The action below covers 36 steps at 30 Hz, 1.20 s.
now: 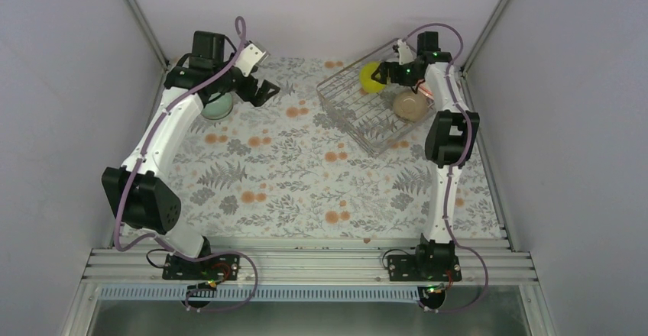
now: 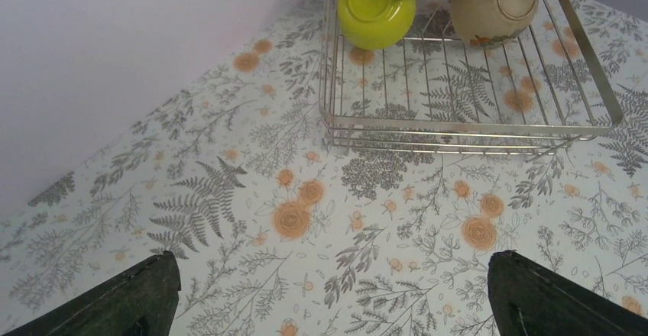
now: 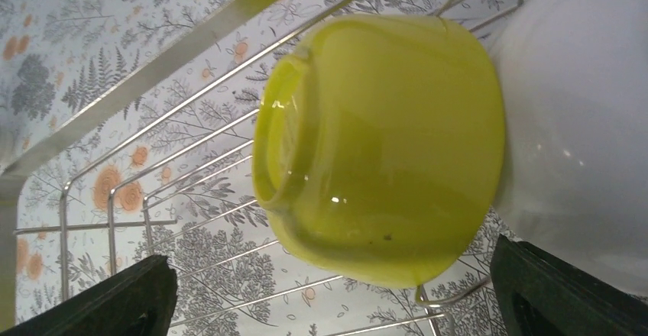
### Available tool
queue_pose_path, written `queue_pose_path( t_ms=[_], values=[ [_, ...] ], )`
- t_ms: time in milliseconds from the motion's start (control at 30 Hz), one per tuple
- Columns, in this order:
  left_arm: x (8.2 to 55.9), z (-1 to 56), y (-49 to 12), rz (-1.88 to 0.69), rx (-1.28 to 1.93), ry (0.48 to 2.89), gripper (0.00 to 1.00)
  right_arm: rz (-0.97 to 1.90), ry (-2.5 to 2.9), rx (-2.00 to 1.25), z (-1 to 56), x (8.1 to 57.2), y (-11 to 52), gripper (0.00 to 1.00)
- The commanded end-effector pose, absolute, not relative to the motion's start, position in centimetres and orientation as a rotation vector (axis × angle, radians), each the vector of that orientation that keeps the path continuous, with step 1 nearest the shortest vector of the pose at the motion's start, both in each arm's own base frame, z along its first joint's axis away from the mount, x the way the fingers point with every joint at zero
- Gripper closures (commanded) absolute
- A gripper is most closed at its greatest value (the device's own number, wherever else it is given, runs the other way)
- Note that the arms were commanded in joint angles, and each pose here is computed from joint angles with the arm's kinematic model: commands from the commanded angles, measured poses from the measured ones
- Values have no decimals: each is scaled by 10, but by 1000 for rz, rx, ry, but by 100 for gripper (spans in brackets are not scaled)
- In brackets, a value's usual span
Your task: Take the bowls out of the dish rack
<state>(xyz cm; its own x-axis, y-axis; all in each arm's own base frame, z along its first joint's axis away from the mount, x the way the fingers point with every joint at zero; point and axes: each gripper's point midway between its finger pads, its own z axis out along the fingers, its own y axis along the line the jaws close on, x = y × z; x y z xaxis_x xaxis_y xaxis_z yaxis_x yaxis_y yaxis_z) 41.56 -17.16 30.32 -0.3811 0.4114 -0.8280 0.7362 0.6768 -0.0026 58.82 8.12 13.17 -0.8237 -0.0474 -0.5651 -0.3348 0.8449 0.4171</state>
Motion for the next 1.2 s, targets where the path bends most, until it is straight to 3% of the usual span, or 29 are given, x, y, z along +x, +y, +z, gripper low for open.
queue_pose_path(
  t_ms=[0, 600, 1167],
  values=[
    [412, 308, -173, -472, 893, 1996, 0, 761, 2395, -312, 145, 596, 91, 0],
    [411, 303, -173, -474, 895, 2004, 0, 754, 2410, -252, 129, 606, 81, 0],
    [413, 293, -173, -478, 900, 2026, 0, 926, 2346, -294, 147, 596, 99, 2]
  ],
)
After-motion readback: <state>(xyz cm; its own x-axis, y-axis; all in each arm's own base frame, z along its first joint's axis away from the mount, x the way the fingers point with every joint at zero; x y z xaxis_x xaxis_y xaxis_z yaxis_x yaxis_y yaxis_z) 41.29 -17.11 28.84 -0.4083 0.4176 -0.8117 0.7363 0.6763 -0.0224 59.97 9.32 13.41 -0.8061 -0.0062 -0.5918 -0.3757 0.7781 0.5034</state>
